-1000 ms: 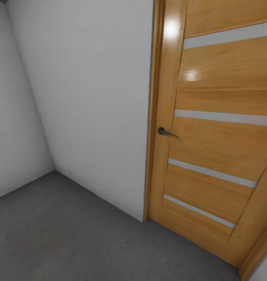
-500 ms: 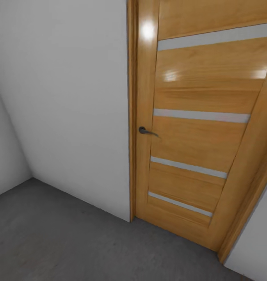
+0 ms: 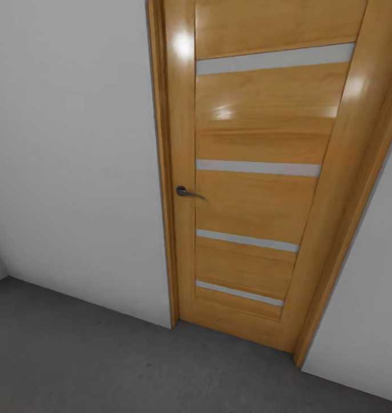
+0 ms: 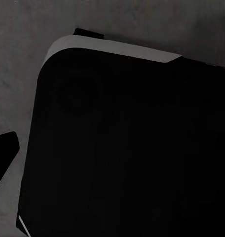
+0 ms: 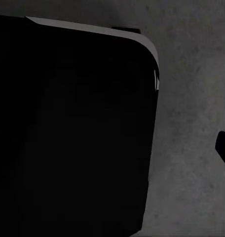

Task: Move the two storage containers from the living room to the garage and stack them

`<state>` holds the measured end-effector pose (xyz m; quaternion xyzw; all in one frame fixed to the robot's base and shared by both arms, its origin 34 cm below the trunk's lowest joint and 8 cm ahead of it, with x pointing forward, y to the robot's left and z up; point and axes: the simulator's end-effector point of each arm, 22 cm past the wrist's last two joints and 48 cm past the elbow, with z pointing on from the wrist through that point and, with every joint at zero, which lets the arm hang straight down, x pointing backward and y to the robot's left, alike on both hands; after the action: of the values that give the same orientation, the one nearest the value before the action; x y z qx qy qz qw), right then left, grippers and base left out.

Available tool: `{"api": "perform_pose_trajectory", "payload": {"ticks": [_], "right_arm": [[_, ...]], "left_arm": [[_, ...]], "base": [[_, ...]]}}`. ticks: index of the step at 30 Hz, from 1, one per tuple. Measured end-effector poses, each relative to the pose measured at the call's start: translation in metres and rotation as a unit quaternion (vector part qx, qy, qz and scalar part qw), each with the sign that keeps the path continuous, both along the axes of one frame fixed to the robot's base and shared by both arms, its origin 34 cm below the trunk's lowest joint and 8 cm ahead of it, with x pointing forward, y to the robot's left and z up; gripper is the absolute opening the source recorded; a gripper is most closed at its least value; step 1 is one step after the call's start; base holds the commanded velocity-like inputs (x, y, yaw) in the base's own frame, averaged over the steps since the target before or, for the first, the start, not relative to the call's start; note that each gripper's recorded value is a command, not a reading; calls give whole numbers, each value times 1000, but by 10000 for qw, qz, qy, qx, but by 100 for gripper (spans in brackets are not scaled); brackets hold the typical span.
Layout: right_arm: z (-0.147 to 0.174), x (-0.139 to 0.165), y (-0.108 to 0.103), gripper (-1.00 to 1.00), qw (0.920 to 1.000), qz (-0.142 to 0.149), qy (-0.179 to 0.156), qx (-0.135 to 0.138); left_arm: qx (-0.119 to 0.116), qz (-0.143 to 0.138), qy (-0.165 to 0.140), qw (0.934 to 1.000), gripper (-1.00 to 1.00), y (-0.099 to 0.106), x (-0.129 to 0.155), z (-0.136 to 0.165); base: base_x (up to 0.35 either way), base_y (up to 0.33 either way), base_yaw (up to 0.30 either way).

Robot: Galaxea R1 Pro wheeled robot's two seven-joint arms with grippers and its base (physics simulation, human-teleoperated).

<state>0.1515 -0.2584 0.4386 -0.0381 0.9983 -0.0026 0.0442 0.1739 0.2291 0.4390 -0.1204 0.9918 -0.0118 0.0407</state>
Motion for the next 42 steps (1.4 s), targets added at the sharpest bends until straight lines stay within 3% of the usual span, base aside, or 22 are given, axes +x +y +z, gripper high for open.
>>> {"api": "perform_pose_trajectory", "payload": {"ticks": [26, 42], "right_arm": [[0, 0, 1, 100, 10000, 9, 2, 7], [0, 0, 0, 100, 10000, 55, 1, 3]], "left_arm": [[-8, -7, -18, 10000, 100, -1, 2, 0], [-10, 7, 1, 10000, 100, -1, 0, 0]], "base": [[0, 0, -287], [273, 40, -27]]}}
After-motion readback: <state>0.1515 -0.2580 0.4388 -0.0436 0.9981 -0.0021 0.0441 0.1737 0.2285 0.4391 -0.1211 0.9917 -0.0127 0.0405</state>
